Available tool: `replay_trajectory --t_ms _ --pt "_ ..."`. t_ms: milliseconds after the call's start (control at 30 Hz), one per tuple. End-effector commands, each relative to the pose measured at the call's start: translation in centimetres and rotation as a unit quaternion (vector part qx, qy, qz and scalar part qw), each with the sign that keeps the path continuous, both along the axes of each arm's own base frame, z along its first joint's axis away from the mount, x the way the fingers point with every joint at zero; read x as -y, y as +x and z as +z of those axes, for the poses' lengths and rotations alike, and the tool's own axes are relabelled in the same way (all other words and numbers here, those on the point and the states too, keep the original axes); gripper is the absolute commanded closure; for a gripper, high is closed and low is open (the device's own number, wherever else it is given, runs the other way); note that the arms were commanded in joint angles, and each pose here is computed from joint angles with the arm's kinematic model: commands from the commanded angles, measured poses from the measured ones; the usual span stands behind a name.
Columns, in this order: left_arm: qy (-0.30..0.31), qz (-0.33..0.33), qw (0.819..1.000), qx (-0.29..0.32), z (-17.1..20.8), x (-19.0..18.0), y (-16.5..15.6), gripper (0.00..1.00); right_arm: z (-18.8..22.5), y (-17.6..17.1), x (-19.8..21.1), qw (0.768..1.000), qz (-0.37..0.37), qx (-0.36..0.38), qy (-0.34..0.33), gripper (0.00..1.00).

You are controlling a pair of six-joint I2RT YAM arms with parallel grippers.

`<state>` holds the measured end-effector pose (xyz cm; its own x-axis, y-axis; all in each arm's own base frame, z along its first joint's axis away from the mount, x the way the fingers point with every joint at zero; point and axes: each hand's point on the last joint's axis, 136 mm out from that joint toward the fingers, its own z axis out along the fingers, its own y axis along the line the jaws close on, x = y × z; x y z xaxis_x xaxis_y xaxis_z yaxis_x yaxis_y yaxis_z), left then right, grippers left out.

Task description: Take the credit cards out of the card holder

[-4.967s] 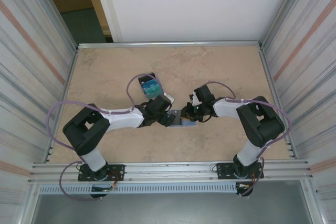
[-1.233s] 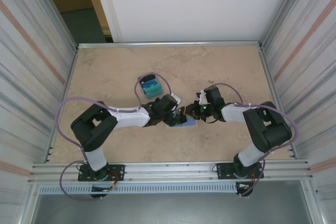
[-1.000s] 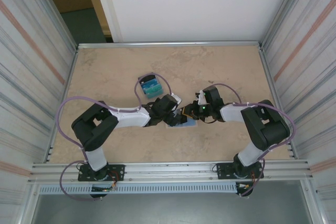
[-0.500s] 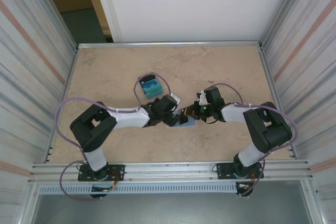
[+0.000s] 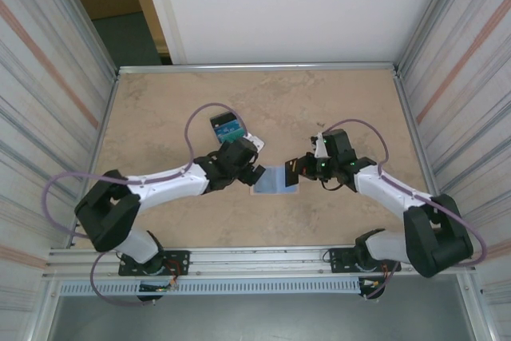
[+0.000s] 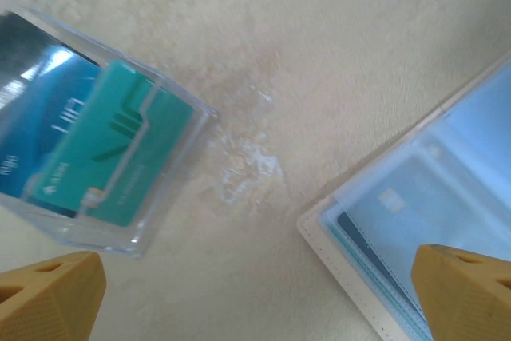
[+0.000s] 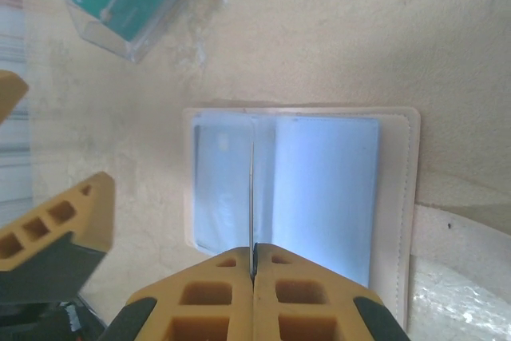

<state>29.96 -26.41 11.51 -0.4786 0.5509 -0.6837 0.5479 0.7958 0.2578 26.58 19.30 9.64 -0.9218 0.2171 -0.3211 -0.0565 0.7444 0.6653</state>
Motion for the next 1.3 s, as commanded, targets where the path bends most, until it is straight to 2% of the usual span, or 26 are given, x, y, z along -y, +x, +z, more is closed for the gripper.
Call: replay_trajectory --t_ms 0,200,400,567,700,1033,1200,1267 --pt "-0.010 0.022 0.999 0.039 3.8 -1.8 0.4 0.01 2.7 0.3 0.6 0.998 0.012 0.057 -0.025 1.00" --pt "-0.091 0.018 0.994 0.065 8.6 -3.6 -0.5 0.01 6.5 -0.1 0.2 0.989 0.045 0.135 -0.032 1.00" --pt "-0.194 -0.033 0.979 0.060 12.1 -4.6 -2.1 0.01 9.7 -0.6 -1.1 0.976 0.093 0.196 -0.032 1.00" --pt "-0.203 -0.110 0.971 0.061 13.7 -3.6 -3.8 0.02 11.2 -1.5 -2.8 0.962 0.155 0.225 -0.027 1.00" --pt "-0.205 -0.188 0.960 0.037 14.0 -1.6 -5.4 0.09 12.2 -3.1 -4.8 0.941 0.228 0.249 -0.013 1.00" --pt "-0.246 -0.374 0.894 -0.020 14.7 3.1 -9.6 0.24 13.4 -7.0 -7.7 0.892 0.353 0.281 0.001 1.00" --pt "-0.244 -0.425 0.870 -0.053 14.1 4.3 -10.7 0.43 13.9 -8.4 -8.4 0.874 0.392 0.288 0.009 1.00" --pt "-0.240 -0.443 0.861 -0.068 13.7 4.8 -11.3 0.45 14.0 -8.5 -8.6 0.871 0.400 0.287 0.010 1.00"
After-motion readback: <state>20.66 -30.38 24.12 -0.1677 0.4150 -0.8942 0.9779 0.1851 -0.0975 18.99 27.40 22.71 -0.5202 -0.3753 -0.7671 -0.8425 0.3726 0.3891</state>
